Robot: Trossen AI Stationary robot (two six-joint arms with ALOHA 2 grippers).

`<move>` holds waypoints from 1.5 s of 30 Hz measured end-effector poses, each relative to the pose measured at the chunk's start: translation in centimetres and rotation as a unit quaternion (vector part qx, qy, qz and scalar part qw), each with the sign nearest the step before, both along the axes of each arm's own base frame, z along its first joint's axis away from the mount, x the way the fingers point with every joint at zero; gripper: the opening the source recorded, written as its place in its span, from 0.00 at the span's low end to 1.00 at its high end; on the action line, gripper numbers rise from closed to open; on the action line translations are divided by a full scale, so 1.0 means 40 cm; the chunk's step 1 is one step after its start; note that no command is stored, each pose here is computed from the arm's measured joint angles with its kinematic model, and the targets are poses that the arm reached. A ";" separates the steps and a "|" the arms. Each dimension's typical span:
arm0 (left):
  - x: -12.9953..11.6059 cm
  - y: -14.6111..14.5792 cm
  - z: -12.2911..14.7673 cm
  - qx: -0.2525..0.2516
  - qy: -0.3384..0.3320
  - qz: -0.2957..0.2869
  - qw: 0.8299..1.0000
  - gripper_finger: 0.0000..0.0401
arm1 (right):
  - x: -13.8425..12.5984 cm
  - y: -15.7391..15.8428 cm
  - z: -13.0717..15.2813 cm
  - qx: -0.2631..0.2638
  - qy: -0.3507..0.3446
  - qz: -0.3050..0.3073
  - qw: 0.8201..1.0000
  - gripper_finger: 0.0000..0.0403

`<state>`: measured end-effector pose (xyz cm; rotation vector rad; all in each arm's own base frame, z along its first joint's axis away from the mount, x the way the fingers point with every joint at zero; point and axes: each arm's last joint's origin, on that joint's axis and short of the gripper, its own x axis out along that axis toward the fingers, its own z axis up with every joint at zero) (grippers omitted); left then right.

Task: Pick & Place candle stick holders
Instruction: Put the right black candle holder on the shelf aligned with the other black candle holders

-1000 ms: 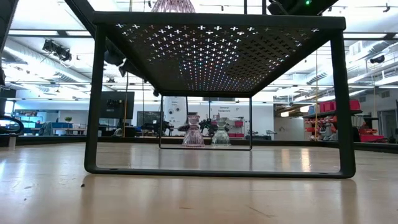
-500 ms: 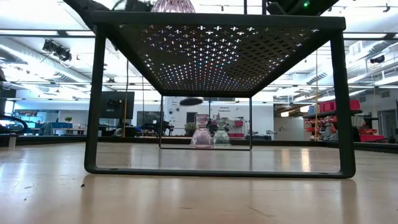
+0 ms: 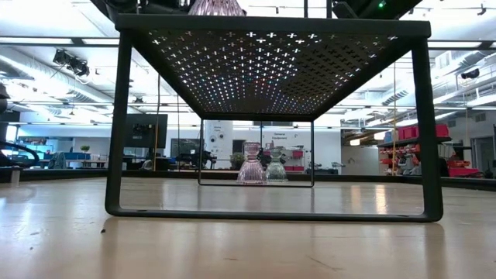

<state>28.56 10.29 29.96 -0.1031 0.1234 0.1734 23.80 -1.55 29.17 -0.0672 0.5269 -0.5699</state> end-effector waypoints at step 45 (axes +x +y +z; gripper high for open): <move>0.118 -0.190 -0.046 0.027 -0.058 -0.063 0.996 0.03 | 0.008 0.002 0.010 0.005 -0.026 0.012 1.000 0.68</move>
